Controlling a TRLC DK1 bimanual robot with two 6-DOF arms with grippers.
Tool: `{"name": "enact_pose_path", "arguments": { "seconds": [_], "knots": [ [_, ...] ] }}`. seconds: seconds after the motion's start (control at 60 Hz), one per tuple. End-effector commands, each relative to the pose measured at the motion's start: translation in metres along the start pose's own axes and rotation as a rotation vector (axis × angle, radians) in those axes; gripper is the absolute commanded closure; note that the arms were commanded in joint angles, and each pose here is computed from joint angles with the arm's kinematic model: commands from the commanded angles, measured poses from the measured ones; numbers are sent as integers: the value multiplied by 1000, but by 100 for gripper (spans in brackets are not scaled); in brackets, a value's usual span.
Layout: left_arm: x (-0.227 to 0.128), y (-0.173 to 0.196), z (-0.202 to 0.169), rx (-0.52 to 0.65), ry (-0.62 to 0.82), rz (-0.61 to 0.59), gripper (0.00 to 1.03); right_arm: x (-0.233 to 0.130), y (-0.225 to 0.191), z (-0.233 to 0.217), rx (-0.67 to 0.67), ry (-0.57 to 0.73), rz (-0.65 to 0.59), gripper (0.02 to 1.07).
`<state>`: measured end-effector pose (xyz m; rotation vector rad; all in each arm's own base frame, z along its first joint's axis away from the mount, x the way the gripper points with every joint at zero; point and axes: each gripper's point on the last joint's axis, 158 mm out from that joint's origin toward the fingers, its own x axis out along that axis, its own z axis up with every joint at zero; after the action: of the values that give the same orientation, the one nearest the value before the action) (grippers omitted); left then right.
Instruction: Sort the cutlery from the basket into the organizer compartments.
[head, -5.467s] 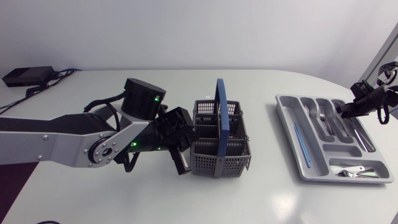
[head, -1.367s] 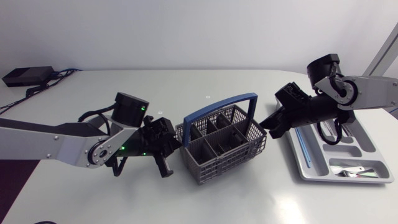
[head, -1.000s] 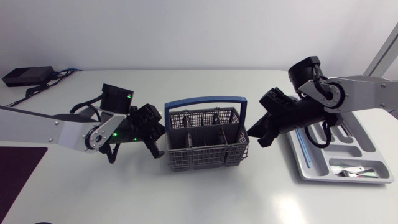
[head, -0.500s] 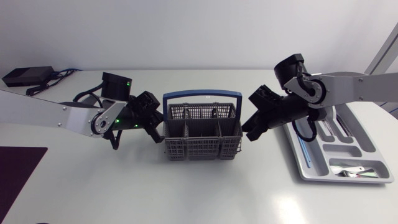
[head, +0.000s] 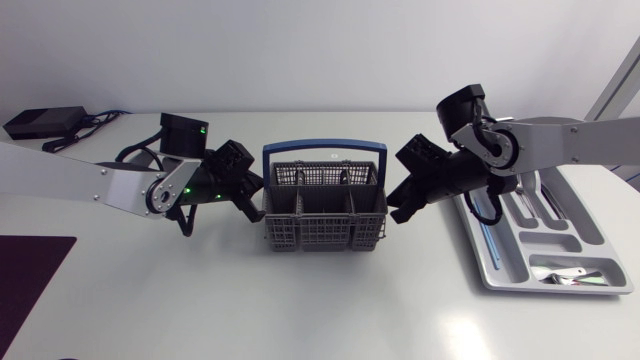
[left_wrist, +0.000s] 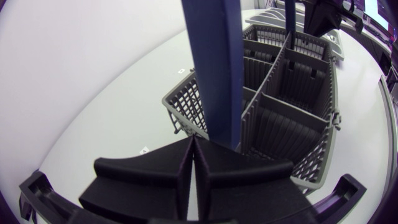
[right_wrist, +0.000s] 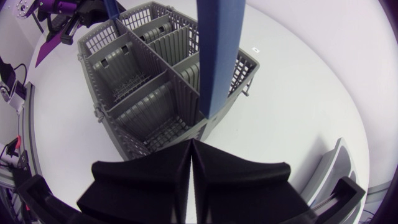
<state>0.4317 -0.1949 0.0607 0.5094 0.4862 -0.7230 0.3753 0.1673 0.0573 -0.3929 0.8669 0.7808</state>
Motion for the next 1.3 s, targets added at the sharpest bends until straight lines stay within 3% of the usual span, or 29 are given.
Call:
{"name": "enact_pose_path", "arguments": {
  "seconds": [0.0, 0.583, 0.733, 0.883, 0.917, 0.967, 1.067, 1.117, 1.2, 1.25, 1.283],
  "knots": [
    [2, -5, 19, 2, -53, -22, 100, -6, 15, 6, 0, -30, 16, 101],
    [-12, -1, 8, -17, -41, -4, 100, -21, -25, -14, 48, -18, -134, 101],
    [-32, 21, 6, -39, -55, 55, 100, -40, -37, -17, 62, -44, -194, 100],
    [-74, 38, 16, -51, -111, 136, 98, -81, -48, -10, 58, -120, -294, 99],
    [-84, 39, 21, -52, -131, 152, 94, -89, -50, -7, 58, -136, -323, 96],
    [-100, 40, 26, -46, -155, 176, 86, -99, -51, -5, 56, -158, -344, 77],
    [-124, 39, 34, -45, -186, 223, 72, -110, -54, -9, 66, -170, -377, 59],
    [-135, 39, 38, -49, -204, 244, 56, -113, -57, -13, 79, -173, -388, 42],
    [-151, 40, 43, -60, -225, 275, 24, -118, -60, -19, 89, -179, -407, 4],
    [-160, 37, 44, -55, -238, 286, 3, -121, -60, -22, 91, -186, -418, 6],
    [-166, 38, 44, -53, -243, 305, 3, -124, -59, -23, 93, -192, -425, 6]
  ]
}}
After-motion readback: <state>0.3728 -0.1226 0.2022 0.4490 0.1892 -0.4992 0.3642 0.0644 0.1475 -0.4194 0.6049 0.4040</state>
